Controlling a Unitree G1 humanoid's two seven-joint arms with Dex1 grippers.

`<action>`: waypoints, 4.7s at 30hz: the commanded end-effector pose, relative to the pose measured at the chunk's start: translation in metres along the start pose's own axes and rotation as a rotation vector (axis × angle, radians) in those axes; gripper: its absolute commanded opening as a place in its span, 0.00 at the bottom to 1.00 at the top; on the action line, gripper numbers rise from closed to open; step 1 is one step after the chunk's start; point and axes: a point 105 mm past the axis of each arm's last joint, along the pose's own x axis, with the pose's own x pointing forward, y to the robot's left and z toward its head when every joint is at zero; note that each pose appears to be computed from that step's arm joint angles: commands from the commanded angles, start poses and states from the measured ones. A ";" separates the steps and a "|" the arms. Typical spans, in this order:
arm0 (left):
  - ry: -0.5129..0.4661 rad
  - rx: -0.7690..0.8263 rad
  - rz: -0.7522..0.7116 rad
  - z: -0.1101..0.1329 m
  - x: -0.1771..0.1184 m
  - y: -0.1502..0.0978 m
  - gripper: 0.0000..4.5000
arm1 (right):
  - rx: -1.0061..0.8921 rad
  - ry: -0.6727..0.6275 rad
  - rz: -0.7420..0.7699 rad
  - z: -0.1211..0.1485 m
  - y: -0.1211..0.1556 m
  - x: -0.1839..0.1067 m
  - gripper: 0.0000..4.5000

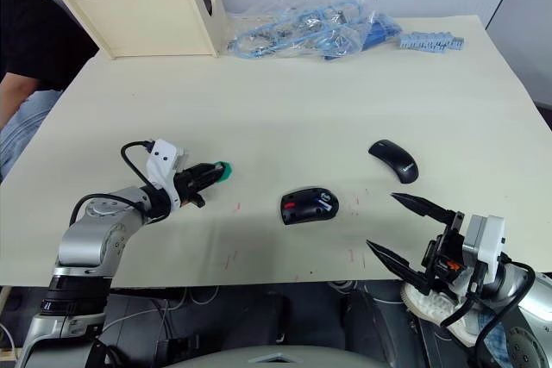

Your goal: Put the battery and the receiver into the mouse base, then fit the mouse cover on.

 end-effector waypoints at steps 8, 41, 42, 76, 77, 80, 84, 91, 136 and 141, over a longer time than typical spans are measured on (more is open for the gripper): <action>-0.008 0.048 -0.045 0.007 -0.008 0.004 0.29 | -0.013 -0.022 0.009 0.007 0.004 0.002 1.00; 0.043 0.085 -0.079 0.014 0.001 -0.003 0.29 | -0.005 -0.019 -0.003 0.004 0.005 0.003 1.00; 0.044 0.084 -0.077 0.014 0.001 -0.003 0.29 | -0.005 -0.019 -0.003 0.004 0.005 0.003 1.00; 0.031 0.099 -0.068 0.012 -0.007 0.005 0.01 | -0.004 -0.022 0.007 0.005 0.003 0.006 1.00; 0.025 0.098 -0.070 0.014 -0.008 0.006 0.01 | -0.005 -0.023 0.007 0.005 0.002 0.006 1.00; 0.002 0.100 -0.111 0.023 -0.015 0.005 0.01 | -0.002 -0.026 0.015 0.008 0.002 0.009 1.00; -0.001 0.115 -0.175 0.033 -0.026 0.003 0.01 | 0.013 -0.018 0.020 0.011 0.001 0.012 1.00; 0.014 0.174 -0.301 0.048 -0.039 -0.011 0.01 | 0.066 0.029 0.026 0.008 -0.003 0.015 1.00; -0.129 0.692 -0.840 0.134 -0.008 -0.127 0.01 | 0.773 0.426 0.126 0.038 -0.037 0.142 0.83; -0.135 0.708 -0.849 0.134 -0.009 -0.130 0.01 | 0.805 0.432 0.117 0.040 -0.036 0.143 0.63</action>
